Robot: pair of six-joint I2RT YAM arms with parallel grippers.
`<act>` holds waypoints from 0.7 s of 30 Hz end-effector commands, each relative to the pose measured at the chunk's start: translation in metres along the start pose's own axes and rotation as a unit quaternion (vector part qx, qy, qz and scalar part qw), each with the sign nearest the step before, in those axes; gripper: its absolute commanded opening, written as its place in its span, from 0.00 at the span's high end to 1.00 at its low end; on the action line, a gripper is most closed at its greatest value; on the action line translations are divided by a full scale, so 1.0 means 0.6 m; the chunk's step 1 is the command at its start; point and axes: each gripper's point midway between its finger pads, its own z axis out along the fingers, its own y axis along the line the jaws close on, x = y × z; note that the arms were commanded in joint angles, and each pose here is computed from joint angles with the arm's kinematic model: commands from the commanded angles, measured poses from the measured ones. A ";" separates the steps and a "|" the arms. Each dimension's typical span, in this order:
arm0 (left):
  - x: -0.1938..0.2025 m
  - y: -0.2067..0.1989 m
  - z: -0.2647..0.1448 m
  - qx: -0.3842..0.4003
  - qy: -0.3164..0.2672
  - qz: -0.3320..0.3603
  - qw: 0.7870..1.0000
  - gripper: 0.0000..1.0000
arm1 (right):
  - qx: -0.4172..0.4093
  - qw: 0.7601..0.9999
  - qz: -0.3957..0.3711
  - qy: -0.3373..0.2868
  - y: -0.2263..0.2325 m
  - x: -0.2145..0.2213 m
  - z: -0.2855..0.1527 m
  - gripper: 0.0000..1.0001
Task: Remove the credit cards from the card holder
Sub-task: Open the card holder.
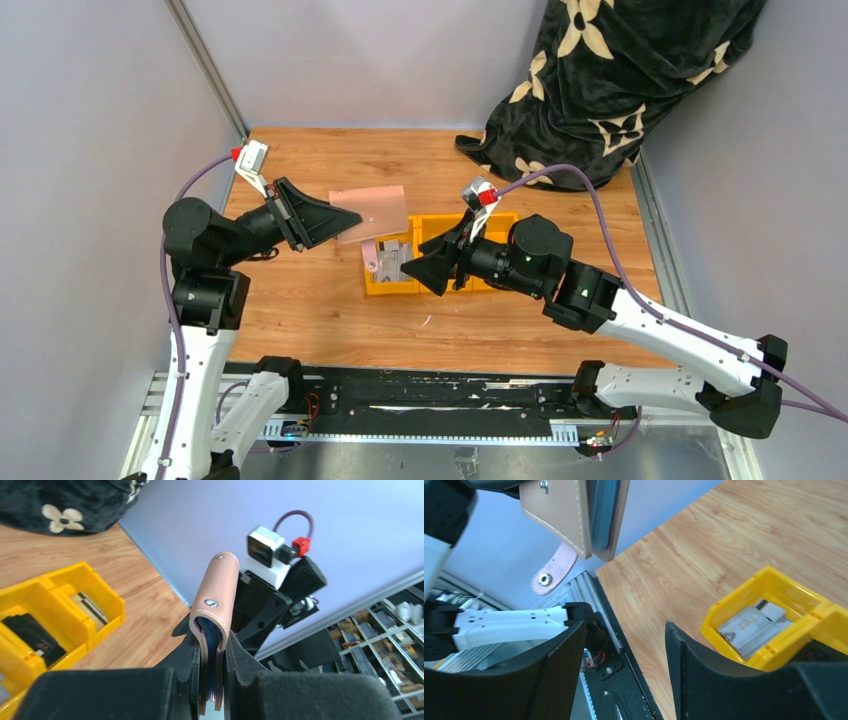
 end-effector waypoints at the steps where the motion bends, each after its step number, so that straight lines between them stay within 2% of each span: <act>1: 0.001 -0.053 -0.011 0.051 0.005 -0.002 0.999 1.00 | -0.085 0.996 0.030 -0.023 0.043 -0.033 0.004 0.38; 5: 0.006 -0.059 -0.014 0.055 0.010 -0.002 0.998 1.00 | -0.141 0.988 0.054 -0.031 0.075 -0.051 0.010 0.39; 13: 0.018 -0.067 -0.021 0.063 0.020 0.001 0.998 1.00 | -0.164 0.982 0.079 -0.042 0.085 -0.084 0.021 0.47; 21: 0.027 -0.065 -0.025 0.065 0.025 0.003 0.998 1.00 | -0.185 0.977 0.091 -0.046 0.092 -0.090 0.024 0.48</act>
